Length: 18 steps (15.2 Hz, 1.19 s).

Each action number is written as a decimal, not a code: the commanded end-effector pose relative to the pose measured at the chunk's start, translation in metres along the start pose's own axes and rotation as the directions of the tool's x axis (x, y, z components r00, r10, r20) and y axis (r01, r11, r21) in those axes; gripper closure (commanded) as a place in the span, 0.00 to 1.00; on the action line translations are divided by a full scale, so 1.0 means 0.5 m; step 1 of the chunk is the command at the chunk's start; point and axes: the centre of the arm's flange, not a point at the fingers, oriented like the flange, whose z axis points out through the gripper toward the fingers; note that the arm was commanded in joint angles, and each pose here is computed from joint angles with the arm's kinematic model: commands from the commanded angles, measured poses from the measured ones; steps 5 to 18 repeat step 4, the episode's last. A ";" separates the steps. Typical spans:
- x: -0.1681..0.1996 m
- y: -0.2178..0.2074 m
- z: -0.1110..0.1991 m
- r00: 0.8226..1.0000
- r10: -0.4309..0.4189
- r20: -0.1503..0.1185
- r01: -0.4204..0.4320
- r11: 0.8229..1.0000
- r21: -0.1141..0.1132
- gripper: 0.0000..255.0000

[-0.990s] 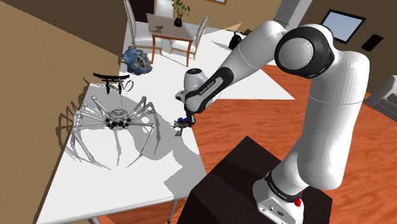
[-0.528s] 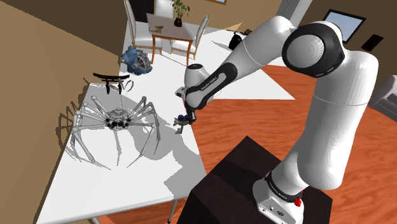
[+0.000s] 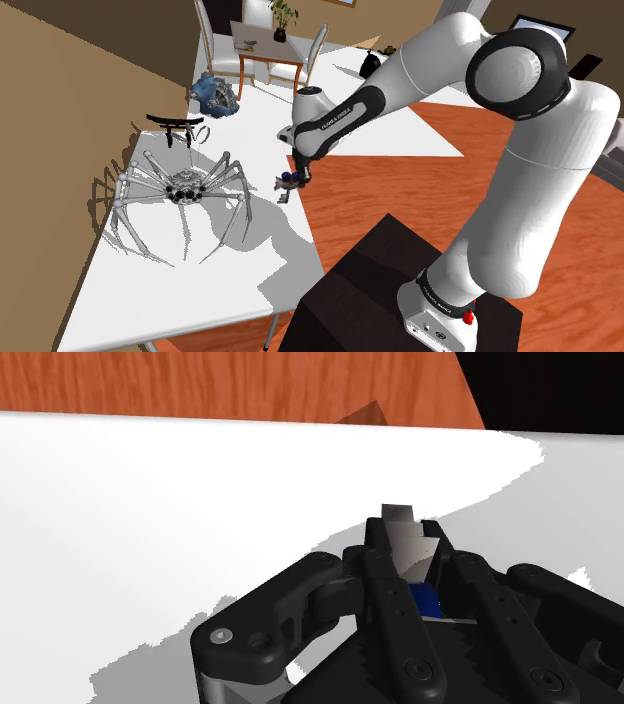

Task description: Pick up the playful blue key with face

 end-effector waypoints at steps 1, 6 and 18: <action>-0.003 -0.001 -0.022 1.000 0.000 0.000 0.000 1.000 0.000 1.00; -0.004 -0.001 -0.034 1.000 0.000 0.000 0.000 1.000 0.000 1.00; -0.004 -0.001 -0.034 1.000 0.000 0.000 0.000 1.000 0.000 1.00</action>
